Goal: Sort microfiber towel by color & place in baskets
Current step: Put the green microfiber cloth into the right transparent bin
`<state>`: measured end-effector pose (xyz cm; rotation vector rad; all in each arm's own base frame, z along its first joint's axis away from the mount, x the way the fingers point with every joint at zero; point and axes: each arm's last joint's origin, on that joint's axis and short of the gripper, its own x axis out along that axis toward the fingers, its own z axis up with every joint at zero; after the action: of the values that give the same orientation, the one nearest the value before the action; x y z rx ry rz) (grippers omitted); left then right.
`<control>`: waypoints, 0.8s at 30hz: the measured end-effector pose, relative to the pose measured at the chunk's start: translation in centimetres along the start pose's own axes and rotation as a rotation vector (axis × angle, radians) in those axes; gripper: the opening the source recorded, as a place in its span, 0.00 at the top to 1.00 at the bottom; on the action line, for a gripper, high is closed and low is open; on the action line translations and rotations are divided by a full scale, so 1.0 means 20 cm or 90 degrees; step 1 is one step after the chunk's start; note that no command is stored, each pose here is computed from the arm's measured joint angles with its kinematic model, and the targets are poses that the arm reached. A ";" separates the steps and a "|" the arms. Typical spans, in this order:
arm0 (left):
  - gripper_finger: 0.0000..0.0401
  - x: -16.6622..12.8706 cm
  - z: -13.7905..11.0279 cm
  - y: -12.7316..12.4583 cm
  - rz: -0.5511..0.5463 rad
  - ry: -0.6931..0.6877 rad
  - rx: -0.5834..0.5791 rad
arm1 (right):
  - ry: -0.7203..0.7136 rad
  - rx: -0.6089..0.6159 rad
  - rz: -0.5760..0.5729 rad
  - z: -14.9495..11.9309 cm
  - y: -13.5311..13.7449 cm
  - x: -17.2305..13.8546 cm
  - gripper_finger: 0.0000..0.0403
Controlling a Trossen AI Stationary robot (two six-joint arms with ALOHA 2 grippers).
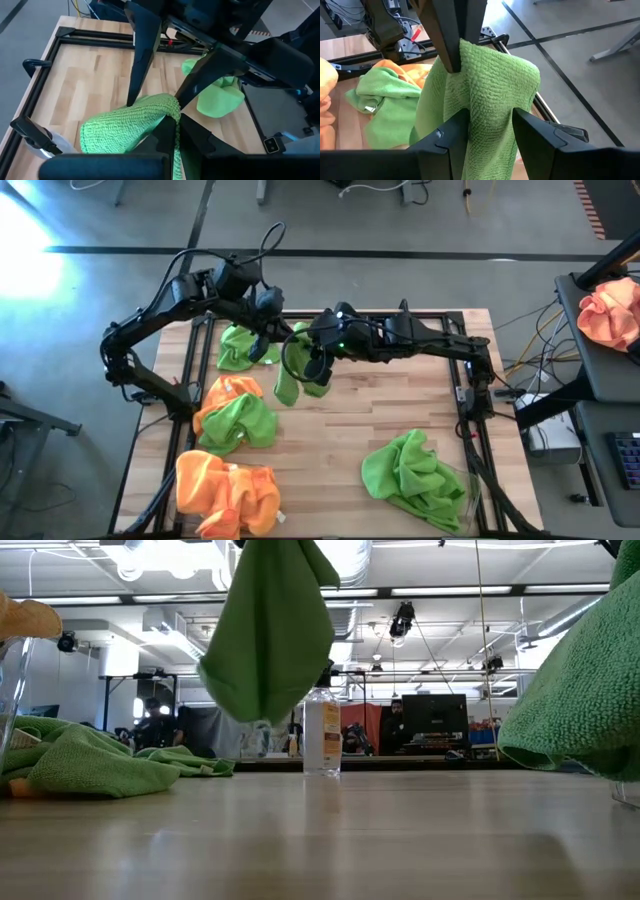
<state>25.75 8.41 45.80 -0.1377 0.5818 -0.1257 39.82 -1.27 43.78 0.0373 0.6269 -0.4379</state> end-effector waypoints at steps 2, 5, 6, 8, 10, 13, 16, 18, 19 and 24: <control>1.00 -0.01 0.00 0.00 0.000 -0.002 0.001 | 0.000 0.000 0.000 0.00 0.00 0.00 0.63; 1.00 -0.01 0.00 -0.01 -0.001 -0.002 0.002 | 0.001 0.000 0.001 0.00 0.00 0.00 0.67; 1.00 -0.01 0.00 -0.01 -0.001 -0.002 0.002 | 0.002 0.003 0.003 0.00 0.00 0.00 0.69; 1.00 -0.01 0.00 -0.01 -0.001 -0.002 0.000 | 0.004 0.003 0.004 0.00 0.00 0.00 0.75; 1.00 -0.01 0.00 -0.01 -0.001 -0.003 0.000 | 0.005 0.003 0.004 0.00 0.00 0.00 0.82; 1.00 -0.01 0.00 -0.01 -0.001 -0.003 0.000 | 0.006 0.002 0.004 0.00 0.00 0.00 0.92; 1.00 -0.01 0.00 -0.01 -0.001 -0.002 0.000 | 0.006 0.002 0.004 0.00 0.00 0.00 0.97; 1.00 -0.01 0.00 -0.01 -0.001 -0.002 0.000 | 0.006 0.003 0.004 0.00 0.00 0.00 0.97; 1.00 -0.01 0.00 -0.01 -0.001 -0.002 0.000 | 0.006 0.003 0.004 0.00 0.00 0.00 0.97; 1.00 -0.01 0.00 -0.01 -0.001 -0.002 0.002 | 0.008 0.011 0.004 -0.01 0.00 0.00 0.97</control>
<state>25.54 8.26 45.95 -0.1357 0.5786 -0.1272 39.80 -1.24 43.66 0.0590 0.6353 -0.4377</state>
